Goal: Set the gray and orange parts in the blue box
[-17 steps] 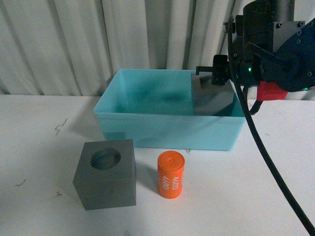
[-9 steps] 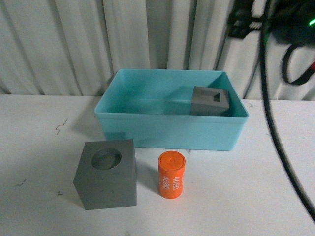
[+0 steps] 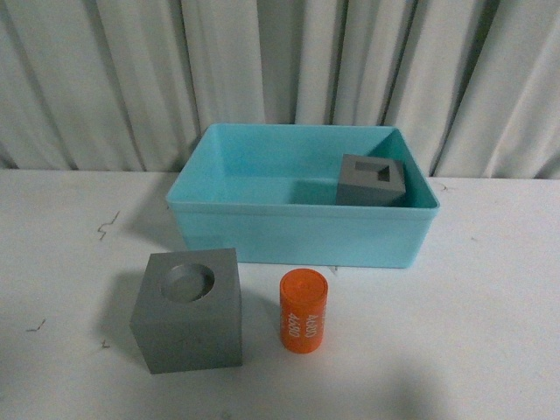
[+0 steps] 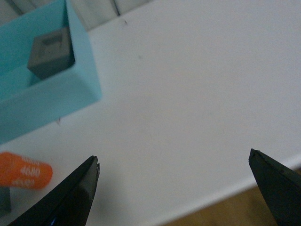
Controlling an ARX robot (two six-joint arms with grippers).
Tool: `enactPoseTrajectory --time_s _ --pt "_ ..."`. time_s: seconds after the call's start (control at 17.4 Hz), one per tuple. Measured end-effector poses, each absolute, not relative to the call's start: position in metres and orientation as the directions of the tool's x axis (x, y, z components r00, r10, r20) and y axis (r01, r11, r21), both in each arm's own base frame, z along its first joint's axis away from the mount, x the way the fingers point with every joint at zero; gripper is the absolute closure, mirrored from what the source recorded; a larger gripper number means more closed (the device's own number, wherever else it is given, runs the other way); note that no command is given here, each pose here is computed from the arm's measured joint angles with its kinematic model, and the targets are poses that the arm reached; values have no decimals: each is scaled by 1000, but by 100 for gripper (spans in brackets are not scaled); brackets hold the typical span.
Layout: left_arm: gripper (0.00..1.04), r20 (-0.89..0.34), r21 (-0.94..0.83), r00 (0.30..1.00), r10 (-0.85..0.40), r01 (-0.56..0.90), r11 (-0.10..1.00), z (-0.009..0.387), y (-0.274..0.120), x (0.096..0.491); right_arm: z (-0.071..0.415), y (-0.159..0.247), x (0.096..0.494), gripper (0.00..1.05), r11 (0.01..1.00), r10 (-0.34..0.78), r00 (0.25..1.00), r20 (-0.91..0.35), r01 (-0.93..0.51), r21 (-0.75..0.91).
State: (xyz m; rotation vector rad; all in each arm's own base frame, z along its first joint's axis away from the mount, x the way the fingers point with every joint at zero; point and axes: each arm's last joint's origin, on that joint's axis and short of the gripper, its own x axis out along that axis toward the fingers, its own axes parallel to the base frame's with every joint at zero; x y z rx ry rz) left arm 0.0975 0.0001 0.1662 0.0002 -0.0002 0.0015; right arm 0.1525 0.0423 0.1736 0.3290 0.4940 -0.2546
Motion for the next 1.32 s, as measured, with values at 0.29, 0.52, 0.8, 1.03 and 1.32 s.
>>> enactPoseTrajectory --time_s 0.29,0.52,0.8,1.03,1.32 --pt "7 -1 0 1000 2 -2 1000 166 0 97 166 29 131 31 933 -21 991 -134 68 355" --pt "7 0 0 1000 1 -1 1000 166 0 97 169 19 126 63 995 -6 1000 4 6 96" --pt "7 0 0 1000 1 -1 1000 166 0 97 171 0 116 103 1000 -12 1000 12 12 9" --pt "7 0 1 1000 1 -1 1000 166 0 97 170 0 108 103 1000 -2 1000 12 2 7" --pt "7 0 0 1000 2 -2 1000 166 0 97 167 0 97 103 1000 0 1000 6 0 6"
